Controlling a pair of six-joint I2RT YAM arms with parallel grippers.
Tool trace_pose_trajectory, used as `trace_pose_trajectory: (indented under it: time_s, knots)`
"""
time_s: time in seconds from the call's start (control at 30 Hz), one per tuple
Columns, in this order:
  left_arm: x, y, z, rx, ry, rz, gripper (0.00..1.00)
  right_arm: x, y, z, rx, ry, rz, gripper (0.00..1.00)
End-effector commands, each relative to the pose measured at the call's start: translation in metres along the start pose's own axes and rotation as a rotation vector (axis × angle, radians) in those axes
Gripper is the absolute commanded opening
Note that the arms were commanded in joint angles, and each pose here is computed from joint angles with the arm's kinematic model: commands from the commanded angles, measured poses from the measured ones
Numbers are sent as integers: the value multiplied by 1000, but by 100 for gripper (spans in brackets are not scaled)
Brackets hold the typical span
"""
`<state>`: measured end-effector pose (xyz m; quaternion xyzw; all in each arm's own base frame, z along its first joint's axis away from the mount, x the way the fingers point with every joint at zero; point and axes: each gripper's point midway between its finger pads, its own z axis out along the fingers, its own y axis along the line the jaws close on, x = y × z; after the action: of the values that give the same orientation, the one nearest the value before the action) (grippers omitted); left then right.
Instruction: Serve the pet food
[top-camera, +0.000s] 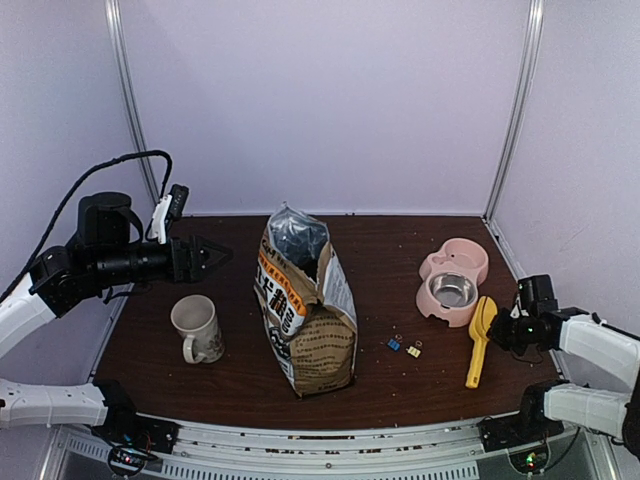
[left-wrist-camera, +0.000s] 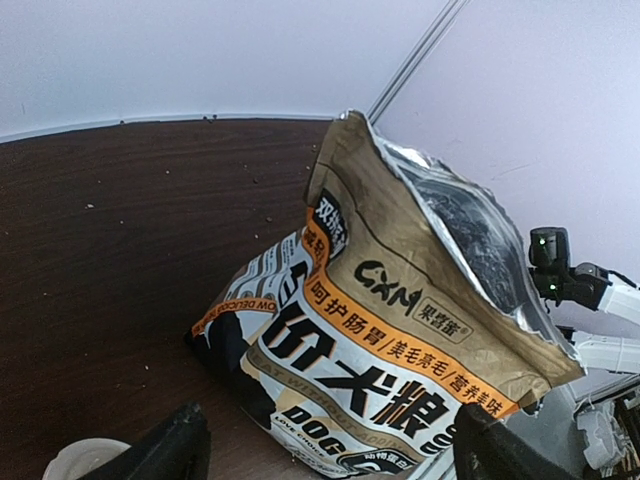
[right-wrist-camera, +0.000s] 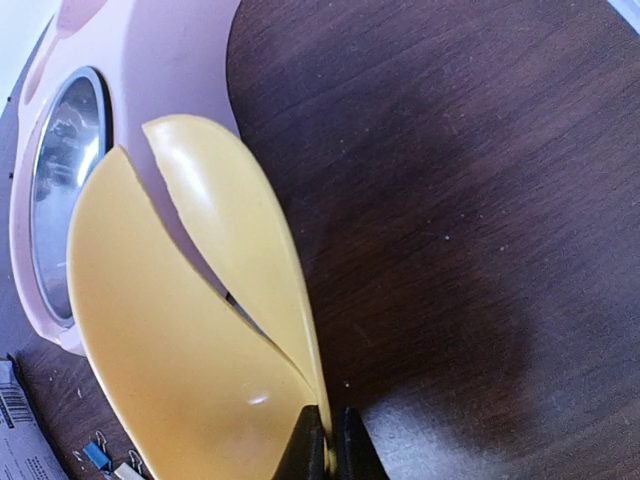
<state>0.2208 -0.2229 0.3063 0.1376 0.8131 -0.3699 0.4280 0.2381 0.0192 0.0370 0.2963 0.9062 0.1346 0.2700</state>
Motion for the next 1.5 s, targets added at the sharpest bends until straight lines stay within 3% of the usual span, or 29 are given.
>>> trace_pose_trajectory:
  time_s: [0.0,0.17,0.33,0.73,1.07,1.47]
  knots:
    - [-17,-5,-8,5,-53,21,87,-23,5,-24,18,-86,-24,0]
    - [-30,-9,-18,-18,-68,53,87,-51,26,-72,-15,-188,-104,0]
    - [-44,-20,-21,-1,-68,54,85,-57,77,-121,-186,-198,-260,0]
    - [-49,-115,8,153,7,107,82,-3,216,-208,-356,-190,-760,0]
    - [-47,-157,30,310,10,27,82,53,305,-238,-261,-285,-1122,0]
    - [-29,-158,51,315,89,12,79,90,352,-260,-265,-361,-1300,0]
